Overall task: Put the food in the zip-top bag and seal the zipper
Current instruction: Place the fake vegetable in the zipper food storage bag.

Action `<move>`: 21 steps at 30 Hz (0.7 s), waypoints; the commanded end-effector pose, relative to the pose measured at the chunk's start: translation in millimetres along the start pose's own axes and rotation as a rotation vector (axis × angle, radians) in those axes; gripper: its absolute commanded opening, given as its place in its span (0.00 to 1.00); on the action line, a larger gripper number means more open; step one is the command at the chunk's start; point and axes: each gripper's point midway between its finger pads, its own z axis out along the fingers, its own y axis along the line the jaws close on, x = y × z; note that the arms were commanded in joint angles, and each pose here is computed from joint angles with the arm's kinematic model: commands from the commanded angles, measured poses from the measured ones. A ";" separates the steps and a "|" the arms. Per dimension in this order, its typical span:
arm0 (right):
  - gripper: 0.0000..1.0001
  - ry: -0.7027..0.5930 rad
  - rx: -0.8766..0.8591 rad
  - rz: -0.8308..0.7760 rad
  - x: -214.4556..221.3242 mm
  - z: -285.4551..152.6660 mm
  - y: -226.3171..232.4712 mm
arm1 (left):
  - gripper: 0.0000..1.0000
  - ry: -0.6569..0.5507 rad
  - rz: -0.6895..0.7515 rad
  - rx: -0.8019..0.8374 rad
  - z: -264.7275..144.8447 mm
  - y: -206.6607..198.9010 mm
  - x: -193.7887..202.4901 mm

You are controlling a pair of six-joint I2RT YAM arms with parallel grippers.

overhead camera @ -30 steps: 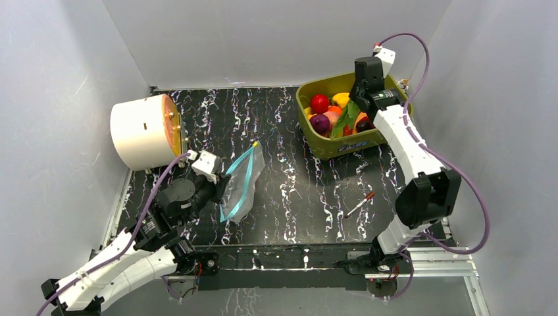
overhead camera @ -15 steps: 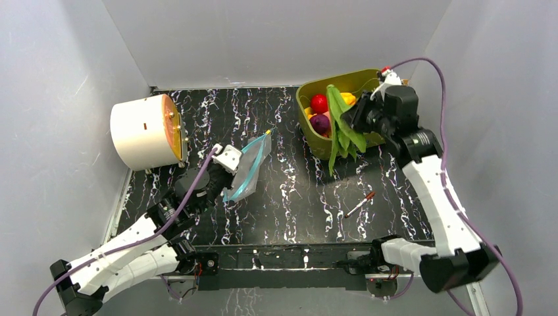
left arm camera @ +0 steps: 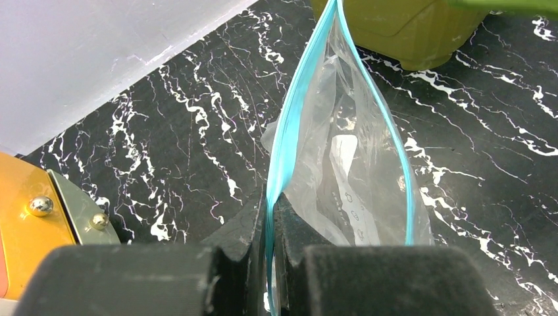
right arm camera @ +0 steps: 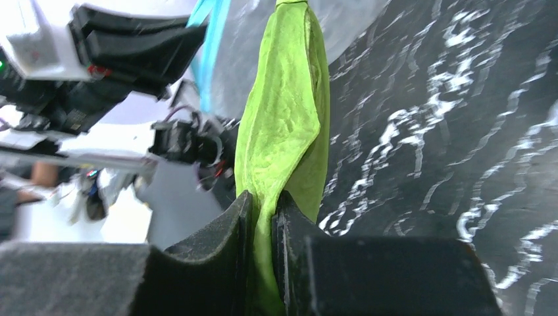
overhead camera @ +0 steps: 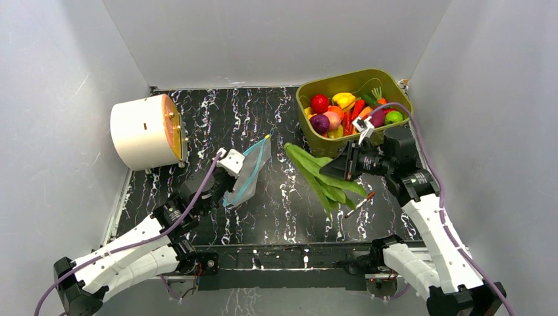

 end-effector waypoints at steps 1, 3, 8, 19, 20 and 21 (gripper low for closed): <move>0.00 0.014 -0.314 -0.033 5.5 -9.5 54.0 | 0.00 -0.010 -0.018 0.015 3.8 -5.2 -3.1; 0.00 0.020 -0.365 0.022 7.5 -10.6 60.9 | 0.00 -0.006 -0.034 0.008 5.4 -4.7 -5.0; 0.00 -0.024 -0.420 0.008 0.4 -10.8 71.5 | 0.00 -0.017 0.023 -0.069 15.9 8.9 -20.2; 0.00 0.064 -0.462 0.029 7.5 46.9 90.7 | 0.00 -0.009 0.048 -0.146 27.6 20.4 -35.3; 0.00 0.070 -0.454 0.039 7.8 52.7 91.7 | 0.00 -0.002 0.039 -0.132 27.3 17.7 -33.3; 0.00 0.074 -0.439 0.050 8.4 57.9 90.2 | 0.00 0.007 0.029 -0.126 27.0 16.0 -30.0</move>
